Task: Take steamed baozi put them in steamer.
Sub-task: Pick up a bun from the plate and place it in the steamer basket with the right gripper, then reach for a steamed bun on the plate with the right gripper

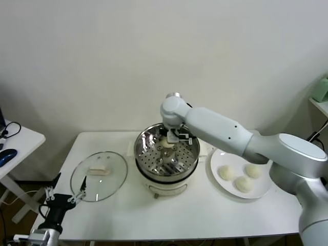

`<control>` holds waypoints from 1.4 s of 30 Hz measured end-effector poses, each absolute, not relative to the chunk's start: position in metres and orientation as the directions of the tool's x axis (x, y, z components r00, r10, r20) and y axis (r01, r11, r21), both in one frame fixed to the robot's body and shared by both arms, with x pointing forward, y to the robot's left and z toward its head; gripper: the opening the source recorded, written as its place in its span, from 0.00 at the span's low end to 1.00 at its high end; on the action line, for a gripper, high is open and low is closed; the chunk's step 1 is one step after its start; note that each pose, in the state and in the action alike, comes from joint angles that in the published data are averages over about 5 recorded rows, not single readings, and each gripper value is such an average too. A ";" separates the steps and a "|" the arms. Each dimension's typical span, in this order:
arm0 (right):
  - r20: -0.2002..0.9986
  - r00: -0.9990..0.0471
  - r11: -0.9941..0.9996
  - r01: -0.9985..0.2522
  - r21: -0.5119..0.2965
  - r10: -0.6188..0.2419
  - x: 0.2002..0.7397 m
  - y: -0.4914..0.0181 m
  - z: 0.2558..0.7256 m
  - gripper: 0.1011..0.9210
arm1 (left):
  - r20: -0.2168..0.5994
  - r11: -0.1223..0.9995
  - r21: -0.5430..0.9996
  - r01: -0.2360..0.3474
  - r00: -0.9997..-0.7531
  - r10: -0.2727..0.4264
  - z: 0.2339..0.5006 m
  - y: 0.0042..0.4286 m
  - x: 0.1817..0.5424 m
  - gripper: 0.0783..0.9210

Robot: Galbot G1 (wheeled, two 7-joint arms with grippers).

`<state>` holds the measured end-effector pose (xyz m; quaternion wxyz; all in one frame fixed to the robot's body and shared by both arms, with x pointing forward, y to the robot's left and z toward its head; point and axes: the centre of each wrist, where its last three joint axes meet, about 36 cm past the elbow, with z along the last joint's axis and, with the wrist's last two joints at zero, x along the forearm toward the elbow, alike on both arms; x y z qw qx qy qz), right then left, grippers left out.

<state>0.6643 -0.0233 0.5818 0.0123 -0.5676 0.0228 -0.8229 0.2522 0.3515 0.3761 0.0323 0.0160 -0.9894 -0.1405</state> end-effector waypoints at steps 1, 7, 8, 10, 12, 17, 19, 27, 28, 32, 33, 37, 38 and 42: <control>0.934 -0.356 -0.999 -0.006 -0.050 -0.044 0.665 -0.023 0.580 0.71 | 0.060 0.960 0.279 -0.023 -0.997 -0.041 0.376 0.352 0.252 0.88; 0.934 -0.356 -0.999 -0.002 -0.042 -0.038 0.666 -0.020 0.575 0.71 | 0.063 0.960 0.278 -0.024 -0.997 -0.043 0.374 0.352 0.252 0.88; 0.934 -0.356 -0.999 -0.002 -0.040 -0.037 0.666 -0.020 0.574 0.71 | 0.063 0.960 0.277 -0.024 -0.997 -0.043 0.374 0.352 0.252 0.88; 0.934 -0.356 -0.999 -0.002 -0.038 -0.035 0.666 -0.020 0.573 0.71 | 0.064 0.961 0.277 -0.025 -0.997 -0.044 0.373 0.352 0.252 0.88; 0.934 -0.355 -0.999 -0.001 -0.038 -0.035 0.666 -0.020 0.572 0.73 | 0.064 0.961 0.276 -0.026 -0.997 -0.045 0.373 0.352 0.252 0.88; 0.935 -0.351 -0.999 0.005 -0.038 -0.038 0.666 -0.020 0.570 0.84 | 0.064 0.961 0.275 -0.028 -0.997 -0.048 0.373 0.352 0.251 0.88; 0.936 -0.351 -0.999 0.007 -0.038 -0.038 0.667 -0.021 0.570 0.87 | 0.064 0.961 0.275 -0.030 -0.997 -0.049 0.373 0.353 0.250 0.88; 0.934 -0.354 -0.999 0.011 -0.035 -0.037 0.667 -0.027 0.585 0.88 | 0.061 0.961 0.273 -0.035 -0.997 -0.054 0.373 0.354 0.250 0.88; 0.934 -0.356 -0.999 0.011 -0.035 -0.037 0.666 -0.029 0.589 0.88 | 0.060 0.961 0.273 -0.036 -0.997 -0.054 0.373 0.354 0.250 0.88; 0.931 -0.362 -0.999 -0.002 -0.040 -0.036 0.664 -0.042 0.612 0.88 | 0.060 0.962 0.272 -0.037 -0.997 -0.055 0.373 0.354 0.251 0.88; 0.931 -0.362 -0.999 -0.010 -0.045 -0.038 0.663 -0.047 0.619 0.88 | 0.060 0.962 0.272 -0.037 -0.997 -0.055 0.373 0.354 0.251 0.88; 0.937 -0.345 -0.992 -0.082 -0.091 -0.057 0.660 -0.073 0.649 0.88 | 0.061 0.962 0.273 -0.034 -0.997 -0.053 0.374 0.353 0.253 0.88; 0.939 -0.337 -0.988 -0.112 -0.108 -0.064 0.660 -0.081 0.657 0.88 | 0.062 0.961 0.273 -0.033 -0.997 -0.052 0.374 0.353 0.254 0.88; 0.953 -0.284 -0.937 -0.293 -0.192 -0.107 0.663 -0.122 0.680 0.88 | 0.060 0.962 0.272 -0.029 -0.997 -0.048 0.374 0.353 0.258 0.88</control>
